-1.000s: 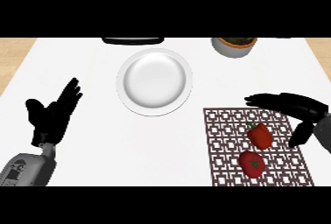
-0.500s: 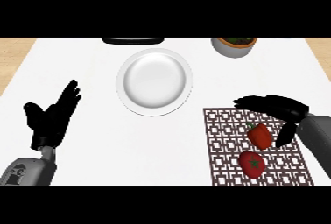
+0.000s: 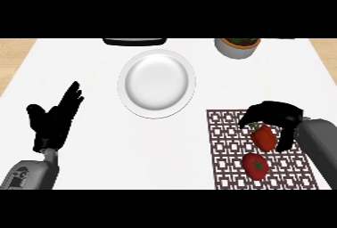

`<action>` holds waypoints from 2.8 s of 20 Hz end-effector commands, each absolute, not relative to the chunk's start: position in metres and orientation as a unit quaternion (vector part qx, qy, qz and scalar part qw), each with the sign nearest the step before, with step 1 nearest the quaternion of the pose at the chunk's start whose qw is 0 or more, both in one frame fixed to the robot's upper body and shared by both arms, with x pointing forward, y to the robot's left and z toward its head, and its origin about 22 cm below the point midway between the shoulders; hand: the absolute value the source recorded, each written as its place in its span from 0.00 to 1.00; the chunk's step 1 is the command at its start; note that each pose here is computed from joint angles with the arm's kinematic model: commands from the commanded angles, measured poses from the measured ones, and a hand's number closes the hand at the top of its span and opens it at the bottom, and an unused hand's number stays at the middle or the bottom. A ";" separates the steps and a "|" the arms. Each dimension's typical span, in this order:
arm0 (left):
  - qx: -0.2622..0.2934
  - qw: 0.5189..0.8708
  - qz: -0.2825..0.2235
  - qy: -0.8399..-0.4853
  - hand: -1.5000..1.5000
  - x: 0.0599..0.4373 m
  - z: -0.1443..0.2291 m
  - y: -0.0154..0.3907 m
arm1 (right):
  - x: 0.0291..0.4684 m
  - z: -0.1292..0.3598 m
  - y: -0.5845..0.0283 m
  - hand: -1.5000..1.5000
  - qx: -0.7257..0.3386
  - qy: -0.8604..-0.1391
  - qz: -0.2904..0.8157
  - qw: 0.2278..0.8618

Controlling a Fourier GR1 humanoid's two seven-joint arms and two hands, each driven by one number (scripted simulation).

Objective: Pick the bell pepper from the placemat and place it in the plate

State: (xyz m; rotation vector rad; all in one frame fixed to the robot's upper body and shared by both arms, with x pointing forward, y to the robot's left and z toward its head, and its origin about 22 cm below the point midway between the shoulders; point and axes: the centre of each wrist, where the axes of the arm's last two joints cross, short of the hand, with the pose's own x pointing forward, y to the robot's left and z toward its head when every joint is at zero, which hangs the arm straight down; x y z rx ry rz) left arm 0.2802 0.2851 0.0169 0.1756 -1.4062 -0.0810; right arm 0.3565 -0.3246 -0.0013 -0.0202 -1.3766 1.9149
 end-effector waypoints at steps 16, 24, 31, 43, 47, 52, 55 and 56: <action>0.069 0.759 -0.054 -0.646 0.50 0.288 0.020 0.280 | 0.321 -0.029 -0.082 1.00 0.040 -0.605 0.702 0.374; 0.064 0.762 -0.058 -0.642 0.50 0.291 0.017 0.275 | 0.313 0.047 -0.041 1.00 -0.140 -0.741 0.543 0.368; 0.059 0.760 -0.058 -0.644 0.50 0.296 0.017 0.267 | 0.295 0.093 -0.004 1.00 -0.276 -0.790 0.392 0.382; 0.068 0.754 -0.055 -0.651 0.50 0.291 0.024 0.277 | 0.324 0.117 0.033 1.00 -0.323 -0.754 0.289 0.494; 0.066 0.755 -0.056 -0.650 0.50 0.300 0.039 0.285 | 0.354 0.104 0.022 1.00 -0.350 -0.741 0.283 0.498; 0.062 0.753 -0.058 -0.652 0.50 0.298 0.034 0.273 | 0.378 0.079 -0.001 1.00 -0.368 -0.713 0.328 0.499; 0.069 0.753 -0.051 -0.652 0.50 0.293 0.032 0.277 | 0.392 0.076 -0.012 1.00 -0.357 -0.677 0.394 0.509; 0.066 0.756 -0.054 -0.649 0.50 0.295 0.024 0.281 | 0.393 0.063 -0.023 1.00 -0.325 -0.678 0.385 0.535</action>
